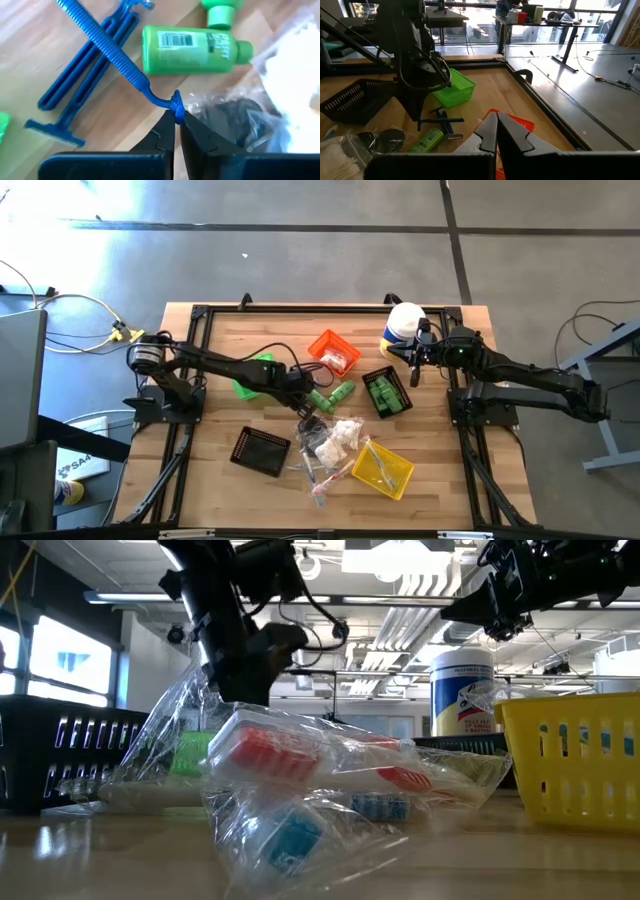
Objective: Pick & Place Travel size toiletries
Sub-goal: Put the blue razor into the green bin
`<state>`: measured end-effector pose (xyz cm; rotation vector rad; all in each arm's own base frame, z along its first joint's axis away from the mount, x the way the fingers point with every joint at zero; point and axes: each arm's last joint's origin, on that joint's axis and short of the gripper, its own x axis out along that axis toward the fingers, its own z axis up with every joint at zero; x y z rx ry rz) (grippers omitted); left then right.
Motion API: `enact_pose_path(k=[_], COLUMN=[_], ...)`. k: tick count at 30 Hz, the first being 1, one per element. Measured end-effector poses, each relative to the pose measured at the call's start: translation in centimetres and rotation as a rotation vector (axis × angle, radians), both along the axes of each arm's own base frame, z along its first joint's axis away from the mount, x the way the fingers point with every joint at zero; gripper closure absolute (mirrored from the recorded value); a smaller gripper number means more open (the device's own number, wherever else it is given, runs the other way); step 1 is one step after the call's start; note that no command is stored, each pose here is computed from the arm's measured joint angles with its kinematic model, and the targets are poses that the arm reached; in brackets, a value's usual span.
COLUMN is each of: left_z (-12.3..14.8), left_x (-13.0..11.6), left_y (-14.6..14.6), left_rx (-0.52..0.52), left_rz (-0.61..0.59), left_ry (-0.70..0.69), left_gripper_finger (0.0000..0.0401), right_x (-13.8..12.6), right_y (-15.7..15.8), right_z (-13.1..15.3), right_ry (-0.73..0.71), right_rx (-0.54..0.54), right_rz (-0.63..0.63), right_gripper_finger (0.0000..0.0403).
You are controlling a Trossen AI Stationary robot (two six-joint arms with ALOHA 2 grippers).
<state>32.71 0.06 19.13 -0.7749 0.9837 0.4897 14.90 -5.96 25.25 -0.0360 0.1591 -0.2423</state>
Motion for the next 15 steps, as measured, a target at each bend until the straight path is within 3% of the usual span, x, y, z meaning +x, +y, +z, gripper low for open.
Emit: enact_pose_path(k=[7, 15], left_z=[3.6, 7.5], left_x=[0.8, -0.5], left_y=[-0.1, 0.0], left_rx=[0.026, 0.042], left_rz=[-0.085, -0.123], left_ry=[-0.040, 0.152], left_gripper_finger=[0.0395, 0.0395], right_x=[0.0, 0.0], right_y=[0.0, 0.0], right_z=[0.0, -0.1], right_ry=[0.005, 0.005], right_rx=[0.002, 0.002], right_rz=[0.000, 0.000], right_gripper_finger=[0.0401, 0.0401])
